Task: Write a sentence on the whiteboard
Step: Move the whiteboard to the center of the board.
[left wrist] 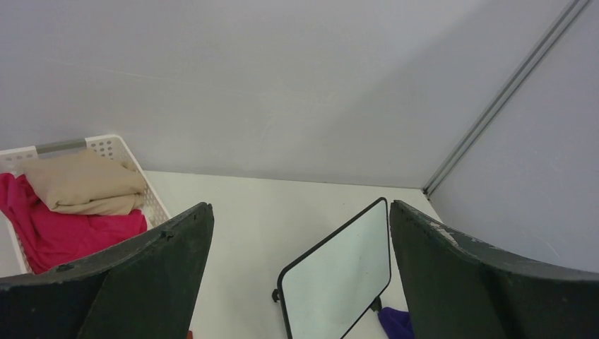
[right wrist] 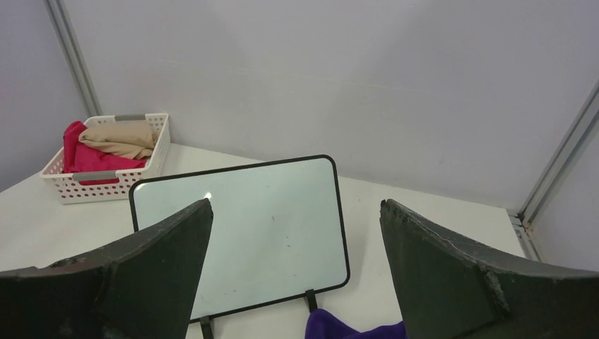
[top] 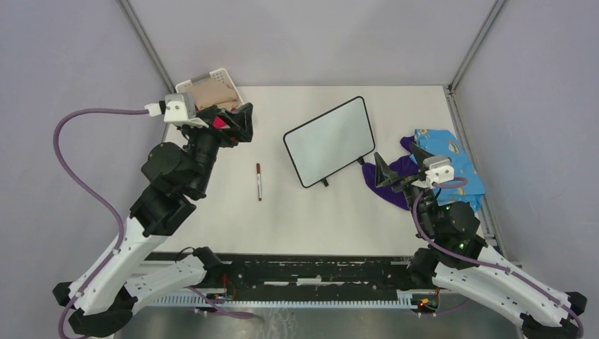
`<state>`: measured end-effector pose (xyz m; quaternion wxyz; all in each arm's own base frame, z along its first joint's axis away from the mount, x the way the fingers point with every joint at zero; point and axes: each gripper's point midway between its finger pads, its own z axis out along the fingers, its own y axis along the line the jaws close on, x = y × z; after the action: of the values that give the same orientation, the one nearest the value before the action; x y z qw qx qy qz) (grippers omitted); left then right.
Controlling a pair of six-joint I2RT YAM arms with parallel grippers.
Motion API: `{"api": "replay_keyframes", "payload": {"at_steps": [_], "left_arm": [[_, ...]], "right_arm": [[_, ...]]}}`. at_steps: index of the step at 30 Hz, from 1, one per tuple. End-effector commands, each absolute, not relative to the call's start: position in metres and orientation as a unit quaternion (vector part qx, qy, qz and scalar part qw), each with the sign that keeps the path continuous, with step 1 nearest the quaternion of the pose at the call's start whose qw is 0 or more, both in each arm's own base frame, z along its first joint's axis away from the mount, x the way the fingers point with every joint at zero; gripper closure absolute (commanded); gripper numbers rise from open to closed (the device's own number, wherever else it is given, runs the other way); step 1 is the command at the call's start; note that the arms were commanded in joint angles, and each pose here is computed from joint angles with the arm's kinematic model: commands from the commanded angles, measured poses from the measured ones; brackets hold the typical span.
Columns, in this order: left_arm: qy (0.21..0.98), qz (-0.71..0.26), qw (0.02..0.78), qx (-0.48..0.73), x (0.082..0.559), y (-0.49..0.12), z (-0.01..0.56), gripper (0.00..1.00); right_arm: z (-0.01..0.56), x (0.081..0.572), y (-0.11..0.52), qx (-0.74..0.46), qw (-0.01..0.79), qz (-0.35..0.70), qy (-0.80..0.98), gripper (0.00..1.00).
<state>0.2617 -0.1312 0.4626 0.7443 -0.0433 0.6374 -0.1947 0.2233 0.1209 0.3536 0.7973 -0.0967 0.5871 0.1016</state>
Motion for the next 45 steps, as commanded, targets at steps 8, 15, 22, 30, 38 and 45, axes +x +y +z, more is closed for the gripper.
{"api": "replay_keyframes", "payload": {"at_steps": [8,15,22,30,38,45], "left_arm": [[0.614,-0.204,0.76,-0.066,0.252,-0.117,0.48,0.0],[0.616,-0.194,0.762,-0.054,0.253,-0.118,0.477,0.0],[0.665,-0.122,0.736,0.029,0.272,-0.137,0.427,0.0],[0.699,-0.103,0.706,0.047,0.285,-0.151,0.356,0.02],[0.719,-0.1,0.688,0.02,0.288,-0.148,0.324,0.02],[0.717,-0.106,0.689,0.023,0.285,-0.148,0.324,0.02]], "right_arm": [[0.359,0.224,0.113,-0.079,0.801,0.093,0.586,0.05],[0.353,0.226,0.112,-0.079,0.797,0.081,0.594,0.04],[0.317,0.24,0.117,-0.089,0.759,0.038,0.644,0.05],[0.242,0.255,0.125,-0.097,0.693,-0.024,0.714,0.04],[0.175,0.251,0.135,-0.094,0.657,0.014,0.748,0.07],[0.136,0.255,0.16,-0.113,0.633,0.074,0.762,0.16]]}}
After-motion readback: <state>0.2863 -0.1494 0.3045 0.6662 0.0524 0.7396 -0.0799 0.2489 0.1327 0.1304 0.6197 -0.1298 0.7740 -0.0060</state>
